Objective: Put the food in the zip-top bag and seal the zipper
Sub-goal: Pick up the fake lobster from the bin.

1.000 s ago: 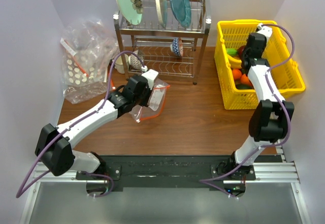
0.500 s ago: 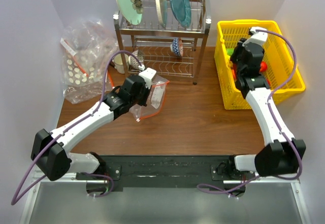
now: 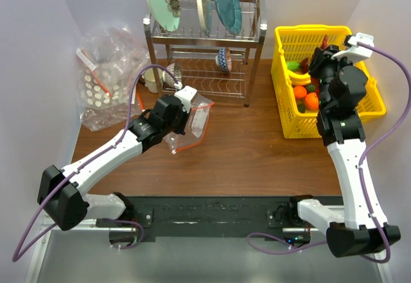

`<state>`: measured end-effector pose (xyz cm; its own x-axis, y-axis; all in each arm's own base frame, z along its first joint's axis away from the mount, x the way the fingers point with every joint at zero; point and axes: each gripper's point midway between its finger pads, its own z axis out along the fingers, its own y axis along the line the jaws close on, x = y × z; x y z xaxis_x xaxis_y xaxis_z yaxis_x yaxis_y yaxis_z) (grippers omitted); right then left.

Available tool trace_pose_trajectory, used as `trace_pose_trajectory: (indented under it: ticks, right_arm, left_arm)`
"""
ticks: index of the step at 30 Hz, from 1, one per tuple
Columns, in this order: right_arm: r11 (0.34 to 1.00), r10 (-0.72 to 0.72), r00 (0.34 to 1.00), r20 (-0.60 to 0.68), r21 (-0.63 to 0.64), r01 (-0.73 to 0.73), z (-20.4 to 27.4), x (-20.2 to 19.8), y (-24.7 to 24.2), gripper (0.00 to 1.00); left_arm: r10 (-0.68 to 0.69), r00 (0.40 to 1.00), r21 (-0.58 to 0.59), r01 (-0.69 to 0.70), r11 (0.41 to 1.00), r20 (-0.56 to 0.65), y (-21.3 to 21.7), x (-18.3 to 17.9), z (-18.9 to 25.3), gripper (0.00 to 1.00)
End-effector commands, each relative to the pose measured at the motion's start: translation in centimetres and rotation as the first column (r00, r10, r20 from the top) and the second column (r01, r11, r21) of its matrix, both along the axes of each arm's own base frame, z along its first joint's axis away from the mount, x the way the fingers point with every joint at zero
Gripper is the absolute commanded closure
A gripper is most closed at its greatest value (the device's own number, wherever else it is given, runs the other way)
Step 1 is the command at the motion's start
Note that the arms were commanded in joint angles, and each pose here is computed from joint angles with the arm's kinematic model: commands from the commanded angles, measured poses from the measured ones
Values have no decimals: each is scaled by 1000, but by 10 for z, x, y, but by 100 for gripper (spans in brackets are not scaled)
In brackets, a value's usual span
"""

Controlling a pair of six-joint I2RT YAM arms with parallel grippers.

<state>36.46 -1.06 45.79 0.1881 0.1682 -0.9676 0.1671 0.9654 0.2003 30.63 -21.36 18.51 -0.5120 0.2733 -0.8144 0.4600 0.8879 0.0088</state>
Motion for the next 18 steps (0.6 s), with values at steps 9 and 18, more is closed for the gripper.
trace_pose_trajectory:
  ticks: [9, 18]
  right_arm:
    - [941, 326, 891, 318, -15, -339, 130, -69, 55, 100]
    - [713, 608, 700, 376, 129, -689, 143, -104, 114, 100]
  left_arm:
    - [3, 998, -32, -1, 1000, 59, 0, 6, 16, 100]
    - [11, 998, -24, -9, 1000, 57, 2, 6, 15, 100]
